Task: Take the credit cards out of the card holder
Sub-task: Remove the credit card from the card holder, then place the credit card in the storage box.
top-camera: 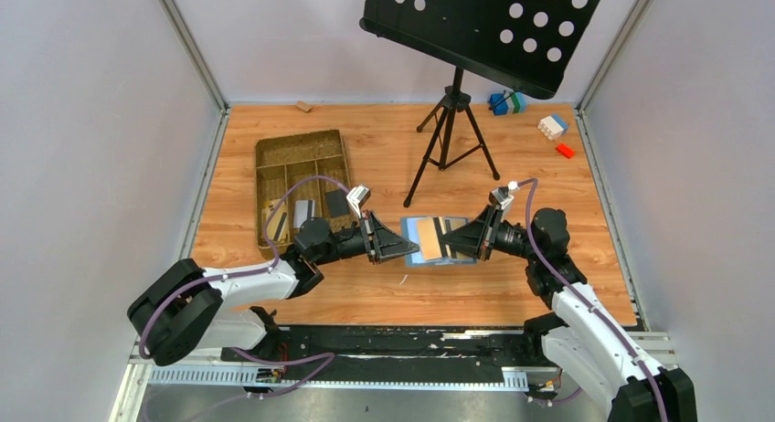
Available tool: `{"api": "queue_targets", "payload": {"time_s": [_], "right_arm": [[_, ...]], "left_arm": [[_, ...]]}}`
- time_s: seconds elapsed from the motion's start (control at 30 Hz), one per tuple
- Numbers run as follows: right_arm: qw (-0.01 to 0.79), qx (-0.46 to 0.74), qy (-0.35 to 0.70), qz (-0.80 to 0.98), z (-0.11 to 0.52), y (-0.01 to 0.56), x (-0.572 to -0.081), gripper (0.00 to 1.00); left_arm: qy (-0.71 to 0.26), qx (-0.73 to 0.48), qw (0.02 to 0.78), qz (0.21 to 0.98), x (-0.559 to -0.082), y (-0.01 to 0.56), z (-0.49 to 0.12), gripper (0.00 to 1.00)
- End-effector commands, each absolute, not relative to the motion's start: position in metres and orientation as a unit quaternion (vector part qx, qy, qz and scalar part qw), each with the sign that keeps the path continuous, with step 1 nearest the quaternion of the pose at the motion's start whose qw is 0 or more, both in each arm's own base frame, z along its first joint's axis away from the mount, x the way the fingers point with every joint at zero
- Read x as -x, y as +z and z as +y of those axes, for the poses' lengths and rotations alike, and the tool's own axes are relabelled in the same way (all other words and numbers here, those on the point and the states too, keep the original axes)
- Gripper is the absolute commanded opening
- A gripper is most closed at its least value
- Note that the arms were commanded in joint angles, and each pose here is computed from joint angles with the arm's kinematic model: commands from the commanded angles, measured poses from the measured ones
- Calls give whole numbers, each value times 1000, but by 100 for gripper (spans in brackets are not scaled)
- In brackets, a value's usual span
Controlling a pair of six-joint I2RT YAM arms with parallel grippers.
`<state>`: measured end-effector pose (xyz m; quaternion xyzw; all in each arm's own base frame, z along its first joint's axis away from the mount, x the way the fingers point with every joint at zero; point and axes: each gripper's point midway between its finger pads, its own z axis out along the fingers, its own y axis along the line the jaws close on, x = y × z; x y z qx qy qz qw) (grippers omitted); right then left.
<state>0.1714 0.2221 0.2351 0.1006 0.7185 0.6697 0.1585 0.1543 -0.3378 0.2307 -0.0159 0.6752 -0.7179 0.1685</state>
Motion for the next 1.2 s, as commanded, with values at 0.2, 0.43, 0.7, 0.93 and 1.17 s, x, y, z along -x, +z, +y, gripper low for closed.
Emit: {"api": "queue_targets", "payload": {"time_s": [0.2,0.43,0.7,0.93,1.17], "right_arm": [[182,-81,659,725,220,241,-173,0],[270,-64,458,845,182,212,-189,0],[262,-61,450,852,180,199,-182,0],[259,-49,468,843,186,201,-182,0],[233,-51,503,831,204,192,-184,0]], "left_arm": [[-709,20,199,677,-159,230,-326,0],[-615,31,192,764,-160,168,-315,0],[-446,-14,131,885,-147,71,-293,0],[-306,-46,118,943,-143,39,-254,11],[-307,-71,157,936,-146,87,-246,67]]}}
